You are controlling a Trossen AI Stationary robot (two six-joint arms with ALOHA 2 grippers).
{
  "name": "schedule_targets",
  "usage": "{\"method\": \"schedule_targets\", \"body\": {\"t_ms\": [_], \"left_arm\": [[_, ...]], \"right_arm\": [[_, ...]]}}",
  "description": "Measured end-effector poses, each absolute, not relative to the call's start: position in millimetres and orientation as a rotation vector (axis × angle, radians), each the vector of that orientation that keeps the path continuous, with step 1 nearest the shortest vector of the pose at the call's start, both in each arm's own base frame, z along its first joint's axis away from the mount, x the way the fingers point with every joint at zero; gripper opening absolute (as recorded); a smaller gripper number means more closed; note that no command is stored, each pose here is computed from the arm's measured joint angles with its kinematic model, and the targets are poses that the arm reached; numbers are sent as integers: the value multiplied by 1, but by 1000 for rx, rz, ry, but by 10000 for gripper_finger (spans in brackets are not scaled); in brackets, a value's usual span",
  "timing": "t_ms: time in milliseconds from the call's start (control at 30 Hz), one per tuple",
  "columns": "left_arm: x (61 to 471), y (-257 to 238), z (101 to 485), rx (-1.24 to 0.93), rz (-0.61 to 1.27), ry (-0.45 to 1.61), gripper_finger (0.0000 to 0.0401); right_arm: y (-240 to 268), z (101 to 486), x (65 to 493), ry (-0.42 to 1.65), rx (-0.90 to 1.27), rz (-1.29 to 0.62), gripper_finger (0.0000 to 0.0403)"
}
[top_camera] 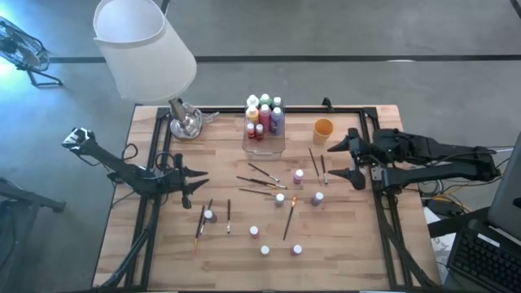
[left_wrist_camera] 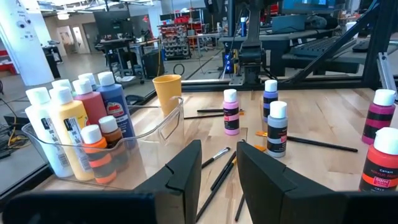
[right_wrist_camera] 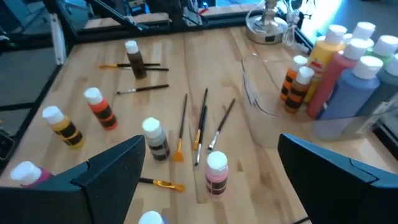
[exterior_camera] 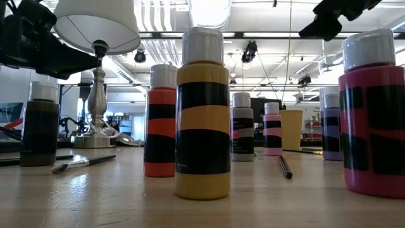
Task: Pick & Place Paint Supplies
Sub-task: Put the small pink paint bottle into the bin
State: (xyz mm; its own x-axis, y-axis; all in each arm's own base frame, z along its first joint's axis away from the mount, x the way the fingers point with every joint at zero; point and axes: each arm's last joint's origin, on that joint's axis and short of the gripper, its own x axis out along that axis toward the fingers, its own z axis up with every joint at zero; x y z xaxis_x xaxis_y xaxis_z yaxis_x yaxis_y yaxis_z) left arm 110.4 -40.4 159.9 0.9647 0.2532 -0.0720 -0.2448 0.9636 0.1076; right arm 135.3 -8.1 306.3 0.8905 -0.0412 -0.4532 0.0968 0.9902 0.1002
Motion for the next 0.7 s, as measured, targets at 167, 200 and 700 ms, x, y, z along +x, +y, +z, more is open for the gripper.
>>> {"method": "schedule_targets", "body": {"t_ms": [167, 200, 700], "left_arm": [[110, -40, 160, 98, 252, 85, 108], [110, -40, 160, 98, 252, 85, 108], [110, -40, 160, 99, 252, 86, 108]], "right_arm": [[-10, 300, 142, 514, 112, -114, 363], [-10, 298, 144, 525, 111, -119, 363], [-13, 233, 172, 664, 168, -173, 363]]}}
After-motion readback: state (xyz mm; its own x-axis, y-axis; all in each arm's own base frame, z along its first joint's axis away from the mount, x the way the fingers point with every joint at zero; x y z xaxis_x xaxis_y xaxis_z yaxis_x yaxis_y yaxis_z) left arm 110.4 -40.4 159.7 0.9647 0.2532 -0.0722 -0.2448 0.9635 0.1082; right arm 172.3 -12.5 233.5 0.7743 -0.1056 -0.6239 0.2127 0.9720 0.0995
